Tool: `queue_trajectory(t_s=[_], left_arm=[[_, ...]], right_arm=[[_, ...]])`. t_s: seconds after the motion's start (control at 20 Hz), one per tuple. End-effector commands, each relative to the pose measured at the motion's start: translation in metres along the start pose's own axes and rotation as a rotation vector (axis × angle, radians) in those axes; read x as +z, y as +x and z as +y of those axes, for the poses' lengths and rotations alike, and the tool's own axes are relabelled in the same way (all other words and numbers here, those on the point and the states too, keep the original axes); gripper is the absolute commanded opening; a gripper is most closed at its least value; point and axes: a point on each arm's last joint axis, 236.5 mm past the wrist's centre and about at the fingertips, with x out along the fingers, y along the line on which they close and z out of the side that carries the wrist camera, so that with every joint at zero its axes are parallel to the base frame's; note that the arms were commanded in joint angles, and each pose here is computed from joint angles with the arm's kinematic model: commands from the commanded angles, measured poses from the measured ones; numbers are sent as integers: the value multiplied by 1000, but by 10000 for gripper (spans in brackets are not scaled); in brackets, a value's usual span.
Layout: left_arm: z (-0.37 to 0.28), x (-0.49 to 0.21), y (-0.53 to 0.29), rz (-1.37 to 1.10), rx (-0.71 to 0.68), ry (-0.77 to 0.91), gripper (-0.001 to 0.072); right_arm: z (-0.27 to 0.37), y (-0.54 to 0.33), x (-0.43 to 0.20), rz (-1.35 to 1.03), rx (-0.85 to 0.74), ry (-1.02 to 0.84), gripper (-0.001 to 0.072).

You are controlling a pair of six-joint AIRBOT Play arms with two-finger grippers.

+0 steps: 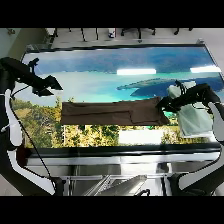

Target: Fold the shirts.

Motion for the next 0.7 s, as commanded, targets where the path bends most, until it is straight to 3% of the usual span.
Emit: queue_trajectory(t_s=[0.0, 0.05, 0.15, 0.2, 0.25, 0.3, 0.35, 0.65], left_arm=[[-5, 1, -22, -62, 2, -24, 707], [-9, 1, -22, -76, 0, -20, 707], [-17, 0, -20, -97, -2, -11, 704], [-24, -1, -17, -96, -5, 0, 547], [-31, -2, -13, -93, -9, 16, 264], [-41, -3, -7, -87, -12, 36, 65], [-50, -3, -2, -87, -15, 56, 12], [-160, -15, 64, -83, -69, 270, 12]], right_arm=[[-9, 14, 0, 10, 27, 7, 664], [-9, 18, 0, 12, 29, 6, 541], [-4, 25, 0, 22, 32, -13, 469], [-1, 28, 0, 25, 31, -22, 336], [1, 29, 1, 22, 28, -29, 209], [2, 30, 3, 20, 25, -37, 82], [5, 31, 5, 17, 23, -44, 23], [37, -5, 20, -63, 6, -102, 21]])
